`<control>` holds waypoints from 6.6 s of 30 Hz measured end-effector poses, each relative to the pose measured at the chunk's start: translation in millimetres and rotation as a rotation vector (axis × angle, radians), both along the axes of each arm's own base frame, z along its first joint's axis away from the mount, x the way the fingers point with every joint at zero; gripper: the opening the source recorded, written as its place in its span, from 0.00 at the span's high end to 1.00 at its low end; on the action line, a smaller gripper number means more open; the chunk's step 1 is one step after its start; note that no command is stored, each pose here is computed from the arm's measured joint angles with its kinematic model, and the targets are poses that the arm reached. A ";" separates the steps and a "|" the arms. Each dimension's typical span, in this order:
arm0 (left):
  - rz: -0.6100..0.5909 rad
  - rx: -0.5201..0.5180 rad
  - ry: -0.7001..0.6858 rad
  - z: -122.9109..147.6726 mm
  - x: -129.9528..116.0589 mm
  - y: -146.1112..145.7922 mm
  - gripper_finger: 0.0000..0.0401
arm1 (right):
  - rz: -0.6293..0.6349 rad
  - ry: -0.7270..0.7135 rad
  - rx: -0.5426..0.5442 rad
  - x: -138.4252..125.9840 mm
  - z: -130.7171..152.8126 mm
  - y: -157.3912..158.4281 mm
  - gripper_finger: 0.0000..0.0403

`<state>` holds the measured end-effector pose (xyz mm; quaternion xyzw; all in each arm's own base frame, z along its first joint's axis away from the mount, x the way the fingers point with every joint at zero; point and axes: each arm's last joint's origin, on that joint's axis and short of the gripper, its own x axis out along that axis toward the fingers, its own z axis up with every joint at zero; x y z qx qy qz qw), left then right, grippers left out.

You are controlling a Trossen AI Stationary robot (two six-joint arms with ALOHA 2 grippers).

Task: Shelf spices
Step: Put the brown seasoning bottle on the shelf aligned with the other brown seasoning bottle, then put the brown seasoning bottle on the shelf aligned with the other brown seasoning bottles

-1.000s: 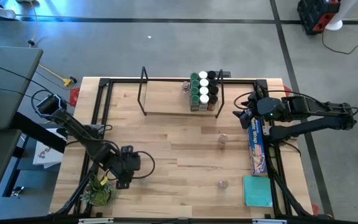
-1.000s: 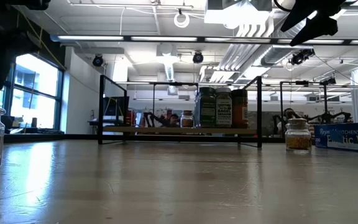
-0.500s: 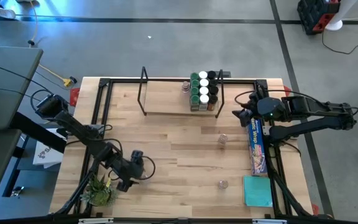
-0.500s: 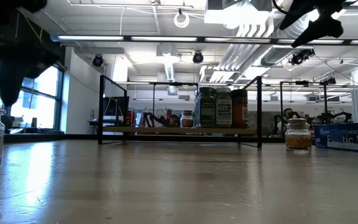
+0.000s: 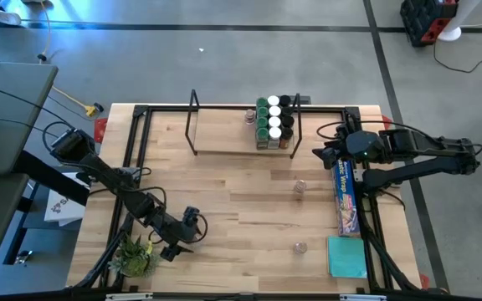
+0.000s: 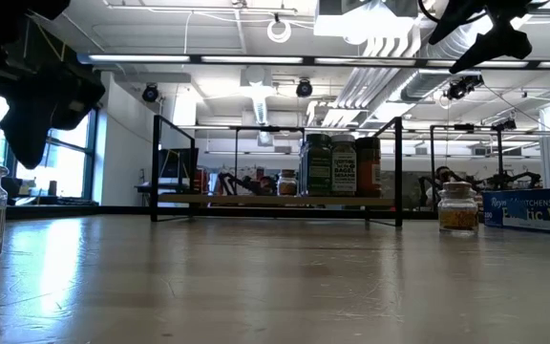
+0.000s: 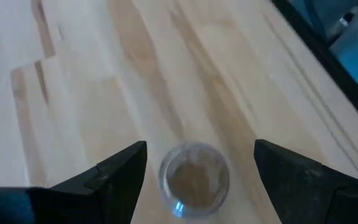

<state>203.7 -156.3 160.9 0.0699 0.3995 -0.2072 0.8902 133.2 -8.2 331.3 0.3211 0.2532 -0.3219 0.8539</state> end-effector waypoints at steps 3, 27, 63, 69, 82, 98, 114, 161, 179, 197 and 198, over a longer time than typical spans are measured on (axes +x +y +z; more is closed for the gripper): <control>-0.008 -0.005 -0.014 -1.6 2.3 -1.9 0.28 | 0.002 0.001 0.000 0.0 -0.1 0.0 0.23; 0.065 -0.061 0.080 -11.7 7.4 -0.6 0.58 | 0.011 0.030 -0.004 -1.7 -1.8 0.1 0.23; 0.858 0.017 -0.044 75.8 162.9 334.4 0.58 | 0.030 0.067 -0.052 -3.1 -2.6 -0.5 0.23; 0.827 0.065 -0.029 63.2 180.3 352.0 0.52 | -0.011 0.043 -0.016 -3.1 -2.5 -0.6 0.23; 0.802 0.105 -0.030 60.9 178.6 359.7 0.52 | -0.037 0.031 -0.004 -3.2 -2.4 -0.9 0.23; 0.799 0.124 -0.038 46.9 182.5 369.2 0.51 | -0.037 0.022 0.018 -2.9 -2.4 -0.4 0.23; 0.805 0.112 -0.043 47.3 182.1 370.7 0.48 | -0.031 0.018 0.027 -2.5 -2.3 -0.1 0.23; 0.845 0.007 0.002 207.0 81.5 172.9 0.32 | 0.723 0.516 -0.073 50.9 -171.8 14.6 0.25; 0.811 0.014 0.039 204.6 79.2 161.0 0.32 | 0.766 0.352 -0.125 165.7 -195.8 19.5 0.84; 0.789 0.060 0.173 202.8 33.2 138.2 0.32 | 0.716 0.324 -0.208 248.3 -121.3 -27.7 0.84; 0.787 0.069 0.174 198.5 30.2 137.4 0.32 | 0.712 0.323 -0.212 239.1 -108.7 -29.7 0.84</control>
